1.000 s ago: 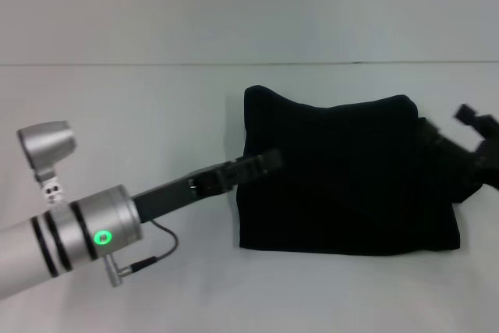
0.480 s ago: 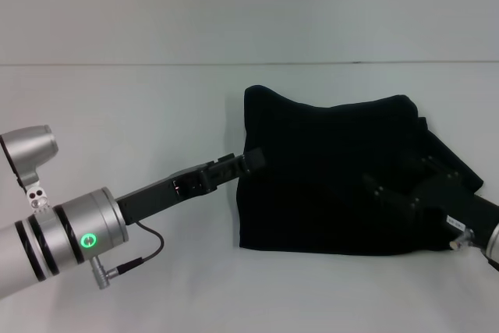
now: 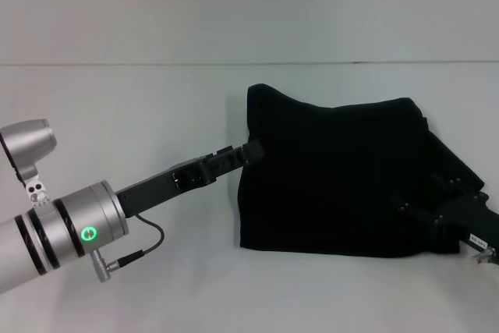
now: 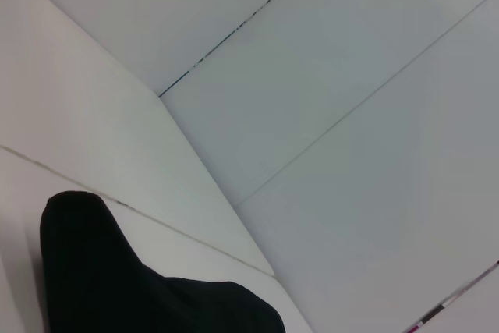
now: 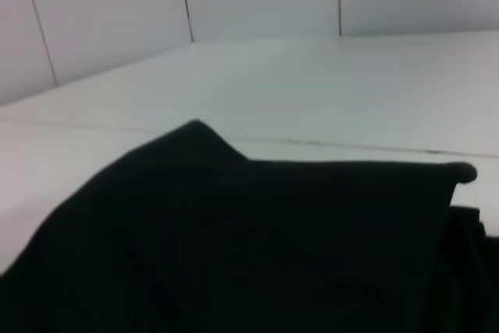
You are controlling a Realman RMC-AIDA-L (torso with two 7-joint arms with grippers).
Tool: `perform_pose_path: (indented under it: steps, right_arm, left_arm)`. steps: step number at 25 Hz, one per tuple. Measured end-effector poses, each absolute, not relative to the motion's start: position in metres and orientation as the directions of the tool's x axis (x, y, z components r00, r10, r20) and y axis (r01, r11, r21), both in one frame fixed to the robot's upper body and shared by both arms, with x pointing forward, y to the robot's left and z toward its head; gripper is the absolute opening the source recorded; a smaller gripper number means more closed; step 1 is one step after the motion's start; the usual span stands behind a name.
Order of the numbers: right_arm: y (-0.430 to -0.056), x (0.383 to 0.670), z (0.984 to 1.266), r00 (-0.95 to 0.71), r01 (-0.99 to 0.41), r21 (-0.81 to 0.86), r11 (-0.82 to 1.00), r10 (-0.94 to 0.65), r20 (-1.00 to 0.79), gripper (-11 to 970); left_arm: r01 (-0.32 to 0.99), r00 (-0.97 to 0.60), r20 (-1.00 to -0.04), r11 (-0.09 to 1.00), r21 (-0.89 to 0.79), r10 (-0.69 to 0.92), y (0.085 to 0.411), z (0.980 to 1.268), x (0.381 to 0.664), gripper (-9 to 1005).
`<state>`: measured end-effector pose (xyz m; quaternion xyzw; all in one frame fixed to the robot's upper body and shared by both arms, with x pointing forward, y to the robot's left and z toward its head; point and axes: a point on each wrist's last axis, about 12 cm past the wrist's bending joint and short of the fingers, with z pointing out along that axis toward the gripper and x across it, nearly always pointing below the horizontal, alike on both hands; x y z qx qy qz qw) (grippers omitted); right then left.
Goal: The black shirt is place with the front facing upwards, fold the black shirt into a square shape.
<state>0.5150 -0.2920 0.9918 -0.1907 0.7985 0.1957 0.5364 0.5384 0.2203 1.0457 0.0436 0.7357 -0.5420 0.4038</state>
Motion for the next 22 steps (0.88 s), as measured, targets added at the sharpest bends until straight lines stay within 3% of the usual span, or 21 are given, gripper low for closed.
perform_pose_path:
  steps: [9, 16, 22]
  right_arm:
    - [-0.307, 0.494, 1.004, -0.254, -0.542, 0.128, 0.831, -0.016, -0.967, 927]
    - [-0.318, 0.448, 1.016, -0.140, -0.654, 0.112, 0.748, 0.026, -0.990, 927]
    - [-0.313, 0.422, 1.013, -0.122, -0.765, 0.065, 0.641, -0.045, -0.991, 927]
  left_arm:
    - [0.475, -0.692, -0.616, 0.405, -0.781, -0.377, 0.220, 1.046, 0.541, 949]
    - [0.215, -0.861, -0.380, 0.434, -0.875, -0.339, 0.230, 1.041, 0.547, 949]
    - [0.083, -0.931, -0.245, 0.496, -0.865, -0.271, 0.228, 1.043, 0.555, 949]
